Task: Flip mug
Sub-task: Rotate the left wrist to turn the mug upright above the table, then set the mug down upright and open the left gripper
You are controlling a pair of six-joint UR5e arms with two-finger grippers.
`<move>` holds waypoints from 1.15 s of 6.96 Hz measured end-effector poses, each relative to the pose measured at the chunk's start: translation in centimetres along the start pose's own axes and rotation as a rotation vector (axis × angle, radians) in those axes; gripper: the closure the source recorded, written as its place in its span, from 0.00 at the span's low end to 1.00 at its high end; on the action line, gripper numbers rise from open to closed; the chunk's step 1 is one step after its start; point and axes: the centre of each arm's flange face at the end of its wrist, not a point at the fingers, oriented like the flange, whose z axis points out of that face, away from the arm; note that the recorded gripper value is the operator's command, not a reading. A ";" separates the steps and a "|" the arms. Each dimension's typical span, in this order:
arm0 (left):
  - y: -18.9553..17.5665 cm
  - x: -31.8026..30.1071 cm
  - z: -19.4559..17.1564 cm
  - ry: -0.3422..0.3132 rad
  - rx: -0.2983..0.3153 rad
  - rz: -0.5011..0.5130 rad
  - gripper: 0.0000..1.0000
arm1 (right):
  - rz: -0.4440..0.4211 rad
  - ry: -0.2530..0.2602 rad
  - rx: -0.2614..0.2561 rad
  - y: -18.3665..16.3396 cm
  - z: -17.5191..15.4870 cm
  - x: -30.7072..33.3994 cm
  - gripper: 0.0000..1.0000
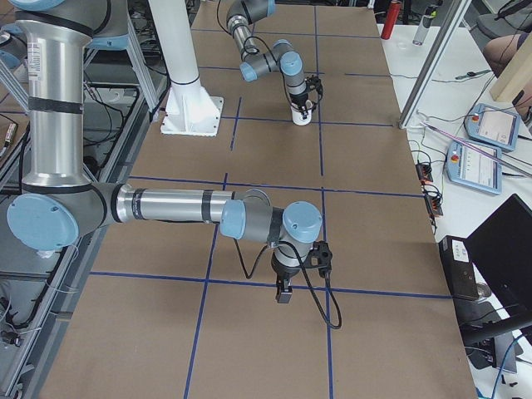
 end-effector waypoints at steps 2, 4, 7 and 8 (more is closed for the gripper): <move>0.2 0.2 -0.1 0.003 -0.001 0.002 0.52 | 0.000 0.000 0.000 0.0 0.0 0.0 0.00; 0.2 0.3 -0.3 0.007 -0.001 0.004 0.14 | 0.000 0.000 0.000 0.0 0.0 0.0 0.00; -0.8 0.2 -1.6 0.016 0.007 0.000 0.00 | 0.000 0.000 0.000 0.0 0.0 0.0 0.00; -2.5 -0.3 -3.4 0.021 0.019 0.002 0.00 | 0.000 0.000 0.000 0.0 0.0 0.0 0.00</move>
